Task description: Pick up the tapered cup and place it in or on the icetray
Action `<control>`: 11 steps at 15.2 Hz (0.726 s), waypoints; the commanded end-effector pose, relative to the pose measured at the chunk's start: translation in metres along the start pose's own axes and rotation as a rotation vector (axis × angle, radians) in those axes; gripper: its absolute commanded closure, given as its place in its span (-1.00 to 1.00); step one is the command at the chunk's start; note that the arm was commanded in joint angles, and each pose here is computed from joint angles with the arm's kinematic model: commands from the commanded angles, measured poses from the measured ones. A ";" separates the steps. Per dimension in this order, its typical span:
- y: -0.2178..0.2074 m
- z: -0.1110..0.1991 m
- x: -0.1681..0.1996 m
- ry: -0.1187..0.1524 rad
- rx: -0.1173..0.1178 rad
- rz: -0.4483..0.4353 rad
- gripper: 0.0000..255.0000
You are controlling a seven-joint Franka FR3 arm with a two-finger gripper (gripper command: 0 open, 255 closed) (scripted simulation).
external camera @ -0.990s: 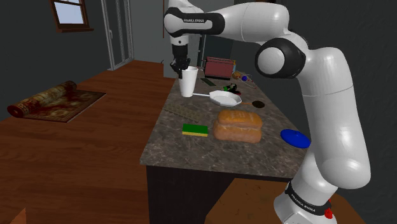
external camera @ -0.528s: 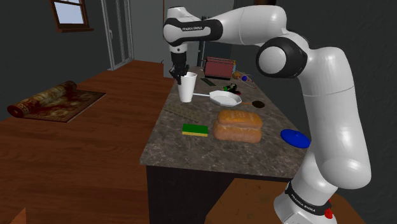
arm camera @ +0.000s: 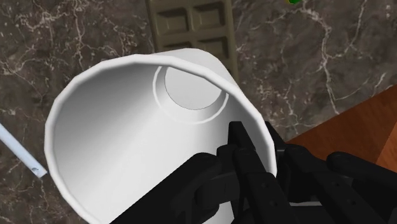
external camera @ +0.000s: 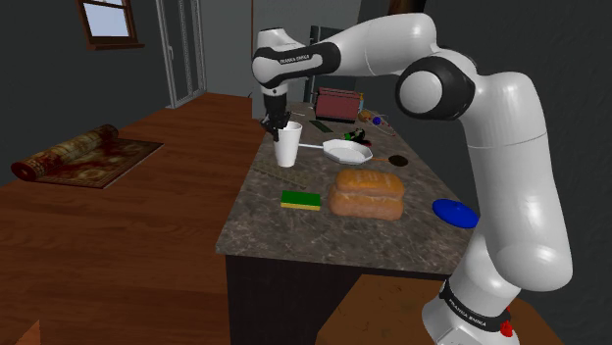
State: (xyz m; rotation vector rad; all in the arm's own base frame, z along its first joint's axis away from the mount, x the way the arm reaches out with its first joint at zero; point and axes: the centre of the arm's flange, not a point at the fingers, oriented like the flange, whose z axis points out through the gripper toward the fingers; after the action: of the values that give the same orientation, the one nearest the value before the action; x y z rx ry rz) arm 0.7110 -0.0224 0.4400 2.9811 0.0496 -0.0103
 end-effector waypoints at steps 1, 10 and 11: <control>-0.001 0.010 0.001 0.001 0.000 0.000 1.00; -0.006 0.035 0.001 0.001 0.000 0.000 1.00; -0.006 0.035 0.001 0.001 0.000 0.000 1.00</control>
State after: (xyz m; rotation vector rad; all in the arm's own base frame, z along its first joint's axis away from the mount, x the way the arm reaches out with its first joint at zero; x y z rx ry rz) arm 0.7116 -0.0222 0.4062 2.9813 0.0499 -0.0055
